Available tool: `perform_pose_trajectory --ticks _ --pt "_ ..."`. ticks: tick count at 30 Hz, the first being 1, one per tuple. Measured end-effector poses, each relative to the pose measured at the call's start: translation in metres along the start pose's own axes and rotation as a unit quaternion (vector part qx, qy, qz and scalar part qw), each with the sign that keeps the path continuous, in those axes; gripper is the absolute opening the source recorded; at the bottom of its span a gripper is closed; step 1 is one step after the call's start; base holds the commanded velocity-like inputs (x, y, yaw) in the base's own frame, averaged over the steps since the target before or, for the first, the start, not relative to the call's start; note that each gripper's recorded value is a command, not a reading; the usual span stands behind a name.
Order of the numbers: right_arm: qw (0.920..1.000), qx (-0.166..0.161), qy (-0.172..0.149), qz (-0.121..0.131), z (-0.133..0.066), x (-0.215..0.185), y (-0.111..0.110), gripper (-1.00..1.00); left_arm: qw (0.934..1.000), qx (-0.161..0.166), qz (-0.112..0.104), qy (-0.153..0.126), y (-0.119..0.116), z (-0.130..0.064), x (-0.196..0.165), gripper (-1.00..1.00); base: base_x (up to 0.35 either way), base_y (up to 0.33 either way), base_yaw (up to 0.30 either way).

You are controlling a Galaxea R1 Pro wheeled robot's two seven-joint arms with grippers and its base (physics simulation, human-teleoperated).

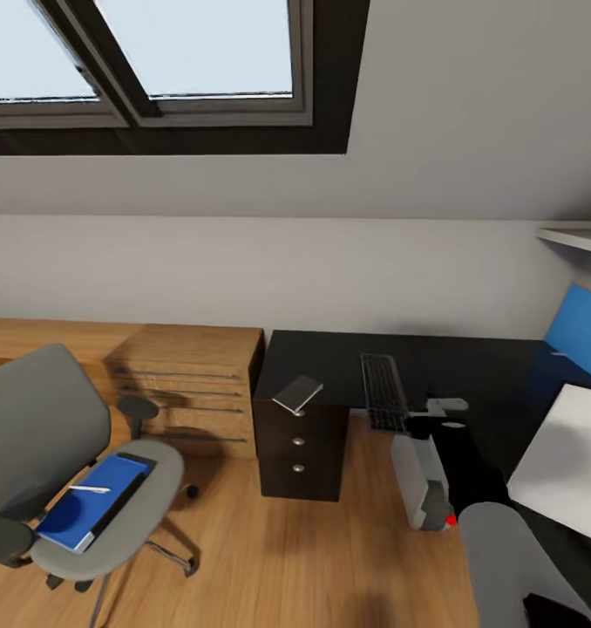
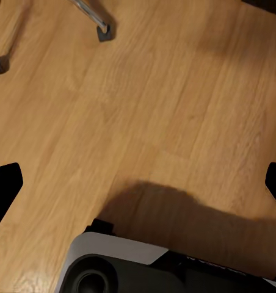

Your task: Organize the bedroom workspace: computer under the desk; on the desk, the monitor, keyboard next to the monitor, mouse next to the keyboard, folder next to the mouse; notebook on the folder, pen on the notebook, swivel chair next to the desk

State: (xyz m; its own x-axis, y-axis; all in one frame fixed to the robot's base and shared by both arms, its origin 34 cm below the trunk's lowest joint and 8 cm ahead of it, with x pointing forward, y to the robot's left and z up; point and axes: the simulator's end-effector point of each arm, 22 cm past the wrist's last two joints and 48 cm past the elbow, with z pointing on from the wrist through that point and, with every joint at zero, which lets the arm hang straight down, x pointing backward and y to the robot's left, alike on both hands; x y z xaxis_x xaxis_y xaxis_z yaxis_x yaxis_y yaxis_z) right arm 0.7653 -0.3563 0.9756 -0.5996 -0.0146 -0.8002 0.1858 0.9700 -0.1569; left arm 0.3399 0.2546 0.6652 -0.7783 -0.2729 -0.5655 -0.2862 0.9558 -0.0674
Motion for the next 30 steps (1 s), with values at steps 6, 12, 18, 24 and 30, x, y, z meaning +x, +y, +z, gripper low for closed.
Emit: perform_pose_trajectory --ticks 6,12,18,24,30 --pt "0.9995 0.001 -0.025 0.018 -0.009 -0.09 -0.018 1.0 1.0 -0.001 0.0 0.001 -0.001 0.0 0.001 1.0 0.333 -0.078 0.0" --pt "0.9981 0.008 -0.014 0.059 -0.04 -0.192 -0.061 1.0 1.0 -0.001 0.001 0.001 -0.001 0.0 0.001 1.0 0.22 -0.076 0.0" --pt "0.9954 0.009 0.005 0.096 -0.077 -0.253 -0.108 1.0 1.0 -0.001 0.001 0.002 -0.001 0.0 0.001 1.0 0.035 -0.014 0.0" --pt "0.9927 0.029 0.041 0.11 -0.076 -0.245 -0.16 1.0 1.0 -0.001 0.001 0.004 -0.002 0.0 0.002 1.0 0.038 -0.056 0.0" --pt "0.987 0.03 0.087 0.132 -0.074 -0.235 -0.202 1.0 1.0 0.0 0.001 0.005 -0.003 0.0 0.003 1.0 0.132 -0.219 0.0"
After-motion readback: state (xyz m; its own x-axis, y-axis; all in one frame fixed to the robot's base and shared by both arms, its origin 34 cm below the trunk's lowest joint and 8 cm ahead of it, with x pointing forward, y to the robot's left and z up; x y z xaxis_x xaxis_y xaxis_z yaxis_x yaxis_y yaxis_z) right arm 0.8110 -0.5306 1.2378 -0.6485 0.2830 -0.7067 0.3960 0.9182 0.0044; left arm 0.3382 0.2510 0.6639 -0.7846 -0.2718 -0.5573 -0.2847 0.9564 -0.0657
